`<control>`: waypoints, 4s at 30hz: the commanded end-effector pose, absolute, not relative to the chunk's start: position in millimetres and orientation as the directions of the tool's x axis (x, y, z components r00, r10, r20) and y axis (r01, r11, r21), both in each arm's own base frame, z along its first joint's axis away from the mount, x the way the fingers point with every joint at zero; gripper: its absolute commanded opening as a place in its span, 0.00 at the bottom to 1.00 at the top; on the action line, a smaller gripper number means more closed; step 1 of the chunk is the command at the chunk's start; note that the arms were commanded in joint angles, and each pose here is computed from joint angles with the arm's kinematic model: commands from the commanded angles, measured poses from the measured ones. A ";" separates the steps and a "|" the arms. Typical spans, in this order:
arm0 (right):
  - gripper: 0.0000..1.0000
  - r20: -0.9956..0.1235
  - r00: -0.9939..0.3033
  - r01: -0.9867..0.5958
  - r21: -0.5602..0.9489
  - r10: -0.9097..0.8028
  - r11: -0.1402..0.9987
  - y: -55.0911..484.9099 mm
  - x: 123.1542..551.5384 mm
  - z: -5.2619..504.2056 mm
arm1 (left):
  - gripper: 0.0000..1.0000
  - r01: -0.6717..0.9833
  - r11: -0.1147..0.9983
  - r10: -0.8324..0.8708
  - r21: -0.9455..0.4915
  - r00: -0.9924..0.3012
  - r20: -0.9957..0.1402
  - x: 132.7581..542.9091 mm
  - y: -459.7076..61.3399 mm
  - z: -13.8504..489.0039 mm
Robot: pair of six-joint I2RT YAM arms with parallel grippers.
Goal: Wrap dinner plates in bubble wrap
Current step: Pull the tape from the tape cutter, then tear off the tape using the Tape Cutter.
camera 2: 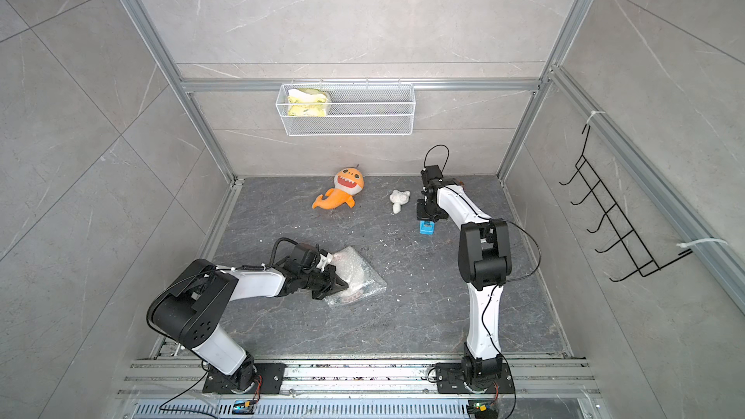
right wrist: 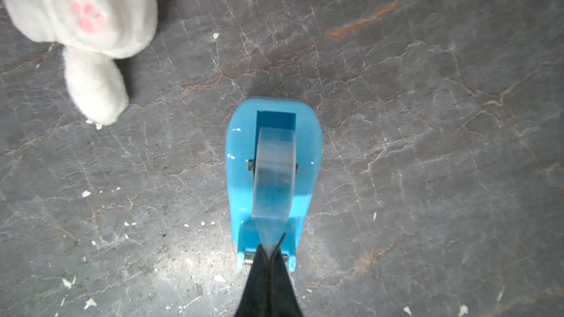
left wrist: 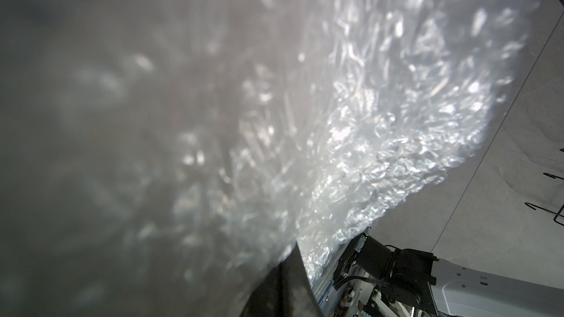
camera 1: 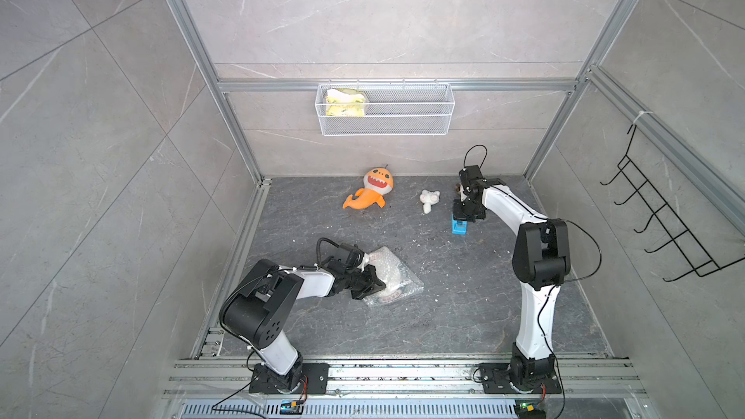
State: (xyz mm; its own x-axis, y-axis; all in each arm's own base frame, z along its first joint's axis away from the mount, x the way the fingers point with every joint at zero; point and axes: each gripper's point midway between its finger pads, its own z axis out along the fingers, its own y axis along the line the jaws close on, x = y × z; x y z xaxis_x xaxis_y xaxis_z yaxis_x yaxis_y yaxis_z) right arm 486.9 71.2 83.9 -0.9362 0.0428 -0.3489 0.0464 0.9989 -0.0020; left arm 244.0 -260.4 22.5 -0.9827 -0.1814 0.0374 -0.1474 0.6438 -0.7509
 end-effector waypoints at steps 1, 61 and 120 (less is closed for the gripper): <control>0.00 -0.344 -0.939 0.010 0.017 0.015 1.000 78.5 470.4 103.8 | 0.01 -0.303 0.764 -0.279 -0.570 -0.951 0.132 219.3 -219.4 -29.0; 0.00 -0.053 -0.997 0.046 0.086 0.050 0.995 107.8 347.9 -7.0 | 0.01 -0.313 0.741 -0.289 -0.594 -0.947 0.138 216.0 -217.6 -35.7; 0.39 -0.275 -0.939 0.015 0.565 0.205 0.825 95.1 441.2 26.0 | 0.01 -0.343 0.727 -0.316 -0.594 -0.936 0.153 224.4 -205.4 -41.0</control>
